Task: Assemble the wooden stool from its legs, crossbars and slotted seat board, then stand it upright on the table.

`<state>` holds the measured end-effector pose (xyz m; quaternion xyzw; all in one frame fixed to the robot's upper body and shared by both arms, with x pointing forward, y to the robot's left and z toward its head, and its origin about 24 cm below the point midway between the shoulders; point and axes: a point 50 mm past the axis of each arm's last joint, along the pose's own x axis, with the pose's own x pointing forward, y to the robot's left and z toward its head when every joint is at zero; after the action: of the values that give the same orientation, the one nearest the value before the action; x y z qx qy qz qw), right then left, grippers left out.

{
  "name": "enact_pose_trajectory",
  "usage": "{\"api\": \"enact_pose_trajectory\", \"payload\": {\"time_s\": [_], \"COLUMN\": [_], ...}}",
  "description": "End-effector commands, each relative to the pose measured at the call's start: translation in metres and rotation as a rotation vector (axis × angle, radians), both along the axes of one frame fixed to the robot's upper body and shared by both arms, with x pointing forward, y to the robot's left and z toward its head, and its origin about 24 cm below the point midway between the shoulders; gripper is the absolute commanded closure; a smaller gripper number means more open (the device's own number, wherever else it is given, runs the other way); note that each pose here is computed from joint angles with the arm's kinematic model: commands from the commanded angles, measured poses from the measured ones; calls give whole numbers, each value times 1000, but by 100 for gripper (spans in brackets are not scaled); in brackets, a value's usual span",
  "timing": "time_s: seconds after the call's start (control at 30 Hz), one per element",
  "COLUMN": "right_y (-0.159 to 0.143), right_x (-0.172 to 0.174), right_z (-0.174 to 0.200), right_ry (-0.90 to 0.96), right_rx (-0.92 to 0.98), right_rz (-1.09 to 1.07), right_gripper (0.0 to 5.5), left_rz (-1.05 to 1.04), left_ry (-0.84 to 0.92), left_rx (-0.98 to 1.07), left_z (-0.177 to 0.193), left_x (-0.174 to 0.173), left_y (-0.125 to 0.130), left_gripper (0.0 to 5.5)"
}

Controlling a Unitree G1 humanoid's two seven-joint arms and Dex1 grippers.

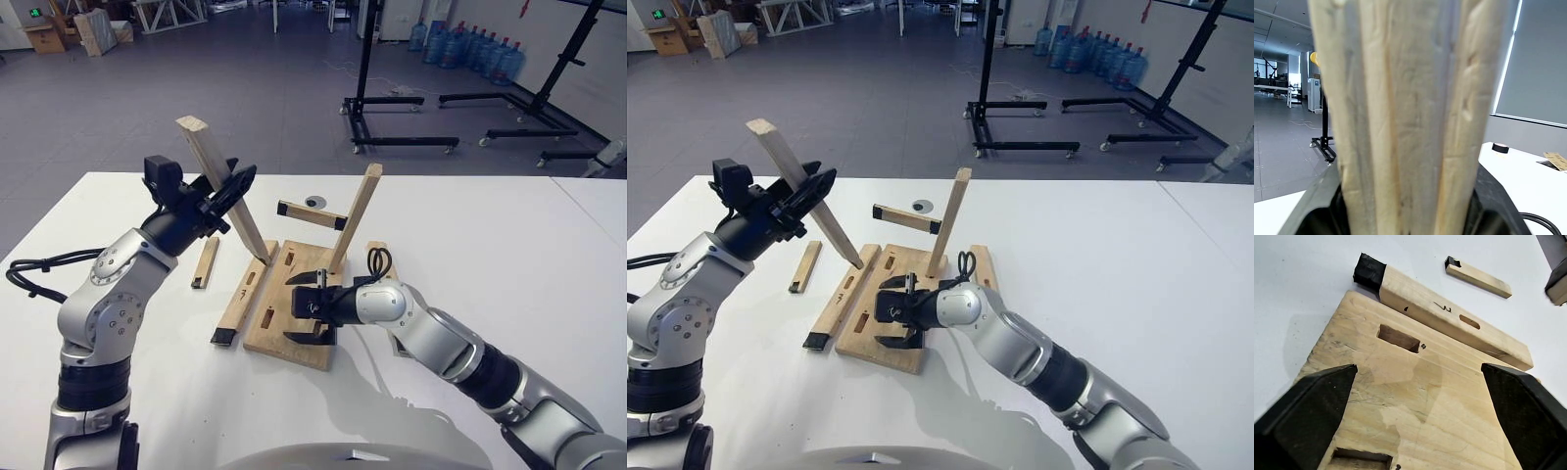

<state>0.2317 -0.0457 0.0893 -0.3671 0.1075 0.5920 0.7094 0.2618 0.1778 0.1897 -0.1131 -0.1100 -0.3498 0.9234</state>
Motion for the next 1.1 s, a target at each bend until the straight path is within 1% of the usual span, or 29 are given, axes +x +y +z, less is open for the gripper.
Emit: {"api": "enact_pose_trajectory", "payload": {"time_s": [0.03,0.17,0.23,0.37,0.5,0.67,0.77,0.83,0.97,1.1], "right_y": [0,0,-6,-26,-46,-83,-95,-96,-77,-71], "right_x": [1,-2,-4,-5,-6,-13,-13,-12,0,10], "right_z": [-2,-11,-17,-25,-29,-25,-20,-17,-1,23], "right_ry": [-4,-35,-52,-66,-37,-10,-18,-34,-91,-144], "right_rx": [-46,-132,-204,-348,-446,-540,-557,-548,-435,-387], "right_rz": [12,54,94,187,238,316,341,346,295,253], "right_gripper": [82,82,82,82,82,82,82,82,82,82], "left_rz": [5,7,8,14,17,10,-33,-41,4,42], "left_ry": [1,4,5,6,8,60,119,131,95,31], "left_rx": [9,9,10,6,2,2,1,13,48,82], "left_z": [-1,-2,-2,-2,-2,-6,-10,-10,-9,-12], "left_x": [-2,-1,-1,-1,0,-2,-3,-4,3,3], "left_y": [-1,-3,-4,-5,-5,-6,-9,-10,-11,-9], "left_gripper": [349,349,349,349,349,349,349,349,349,349]}}
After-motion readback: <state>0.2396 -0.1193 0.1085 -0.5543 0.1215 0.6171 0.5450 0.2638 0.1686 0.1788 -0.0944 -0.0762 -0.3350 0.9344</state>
